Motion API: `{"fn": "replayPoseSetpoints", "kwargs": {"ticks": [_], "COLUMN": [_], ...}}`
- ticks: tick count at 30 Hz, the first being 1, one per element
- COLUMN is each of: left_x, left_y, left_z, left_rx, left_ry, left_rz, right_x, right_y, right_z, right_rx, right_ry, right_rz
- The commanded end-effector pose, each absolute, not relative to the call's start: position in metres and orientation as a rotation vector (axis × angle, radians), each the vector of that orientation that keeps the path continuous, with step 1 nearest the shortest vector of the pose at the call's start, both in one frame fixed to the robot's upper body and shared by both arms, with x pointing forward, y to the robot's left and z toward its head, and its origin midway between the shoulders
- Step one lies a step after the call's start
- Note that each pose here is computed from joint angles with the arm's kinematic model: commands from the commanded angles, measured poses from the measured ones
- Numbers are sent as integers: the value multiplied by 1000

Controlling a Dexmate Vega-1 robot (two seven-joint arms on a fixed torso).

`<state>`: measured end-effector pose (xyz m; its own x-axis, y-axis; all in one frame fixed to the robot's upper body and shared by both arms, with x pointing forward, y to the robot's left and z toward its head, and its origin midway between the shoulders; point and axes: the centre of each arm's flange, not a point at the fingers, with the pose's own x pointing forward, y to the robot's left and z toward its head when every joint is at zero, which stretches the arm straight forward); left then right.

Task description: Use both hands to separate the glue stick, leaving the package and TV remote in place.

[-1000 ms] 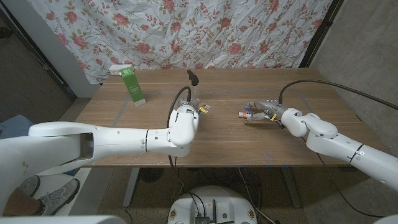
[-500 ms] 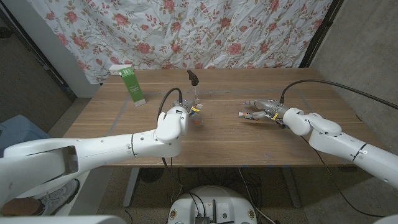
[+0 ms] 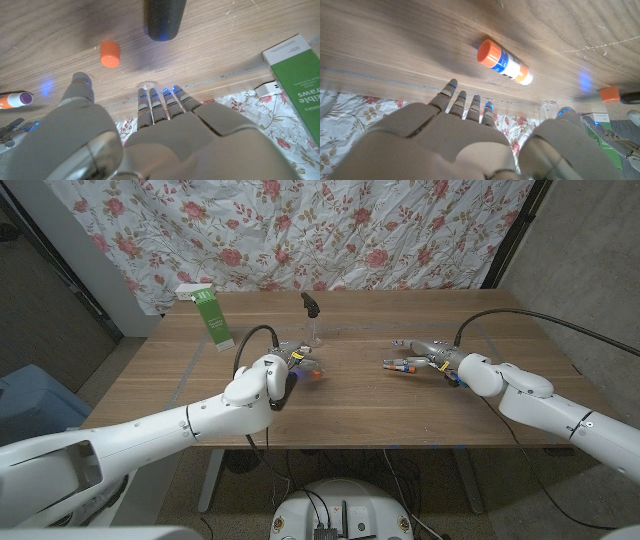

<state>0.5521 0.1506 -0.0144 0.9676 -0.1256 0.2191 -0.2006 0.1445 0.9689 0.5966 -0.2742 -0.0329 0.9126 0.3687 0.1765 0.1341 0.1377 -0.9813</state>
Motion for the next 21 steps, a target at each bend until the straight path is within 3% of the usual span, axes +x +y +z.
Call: {"fn": "replayPoseSetpoints", "kwargs": {"ticks": [1, 21], "left_x": [562, 590], "left_y": [181, 212], "left_z": [-23, -22], "left_rx": [1274, 1007], "left_ry": [-360, -464], "left_rz": [15, 32], "right_x": [596, 603], "right_y": [-279, -276], "right_z": [-30, -17], "right_rx": [-1322, -1209], "right_ry": [-446, -478], "right_rz": [155, 87]}}
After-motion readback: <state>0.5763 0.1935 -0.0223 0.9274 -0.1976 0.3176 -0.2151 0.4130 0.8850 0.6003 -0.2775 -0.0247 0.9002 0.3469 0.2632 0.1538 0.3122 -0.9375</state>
